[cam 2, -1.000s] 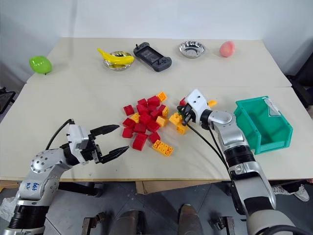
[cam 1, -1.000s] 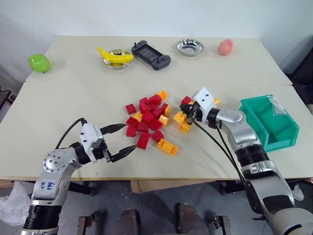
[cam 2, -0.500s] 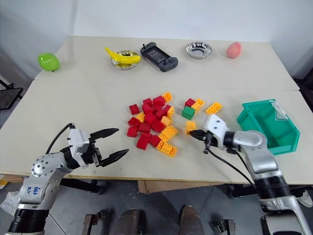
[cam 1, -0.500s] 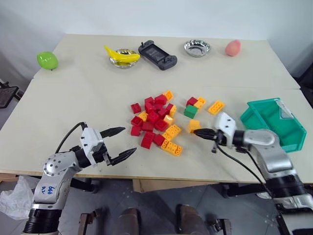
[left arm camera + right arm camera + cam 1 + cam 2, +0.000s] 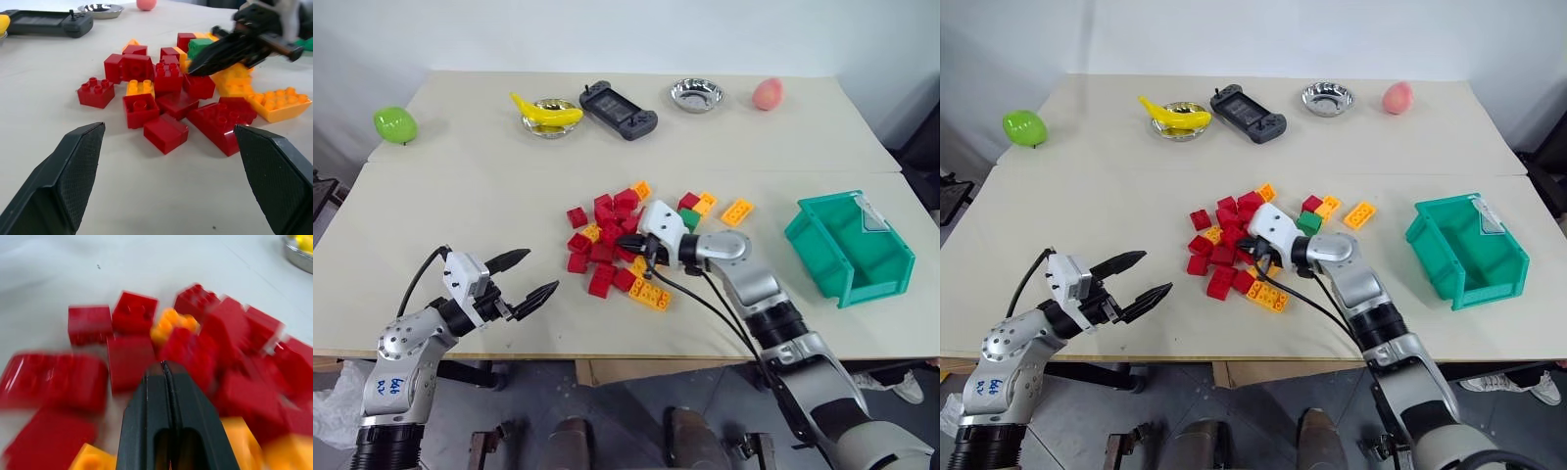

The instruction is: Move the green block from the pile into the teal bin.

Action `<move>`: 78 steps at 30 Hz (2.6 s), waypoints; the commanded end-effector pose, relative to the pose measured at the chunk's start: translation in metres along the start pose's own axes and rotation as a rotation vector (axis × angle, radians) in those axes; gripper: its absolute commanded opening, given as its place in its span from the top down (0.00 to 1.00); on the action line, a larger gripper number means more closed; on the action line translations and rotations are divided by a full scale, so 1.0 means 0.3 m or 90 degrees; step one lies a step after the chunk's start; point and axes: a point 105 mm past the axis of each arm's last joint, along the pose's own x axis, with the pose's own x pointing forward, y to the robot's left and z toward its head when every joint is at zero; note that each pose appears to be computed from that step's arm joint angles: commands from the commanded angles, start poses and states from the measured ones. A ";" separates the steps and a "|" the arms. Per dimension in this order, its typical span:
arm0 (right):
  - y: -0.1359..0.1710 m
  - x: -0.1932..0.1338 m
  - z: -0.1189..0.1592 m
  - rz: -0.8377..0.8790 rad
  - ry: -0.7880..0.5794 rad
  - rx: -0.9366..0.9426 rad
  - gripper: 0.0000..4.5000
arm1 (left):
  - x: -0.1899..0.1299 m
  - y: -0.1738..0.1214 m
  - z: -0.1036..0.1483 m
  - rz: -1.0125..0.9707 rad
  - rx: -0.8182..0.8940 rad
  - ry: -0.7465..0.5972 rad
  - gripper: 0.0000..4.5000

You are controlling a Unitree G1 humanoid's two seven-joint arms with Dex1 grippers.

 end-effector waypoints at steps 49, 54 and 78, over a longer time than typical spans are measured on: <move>-0.255 -0.301 -0.153 -0.140 0.156 0.160 0.00 | 0.172 -0.067 0.105 -0.107 0.046 -0.086 0.00; -0.273 -0.290 -0.161 -0.120 0.169 0.162 0.00 | 0.164 -0.067 0.104 -0.102 0.048 -0.085 0.00; -0.226 -0.298 -0.149 -0.095 0.204 0.135 0.49 | 0.196 -0.081 0.120 -0.143 0.055 -0.094 0.00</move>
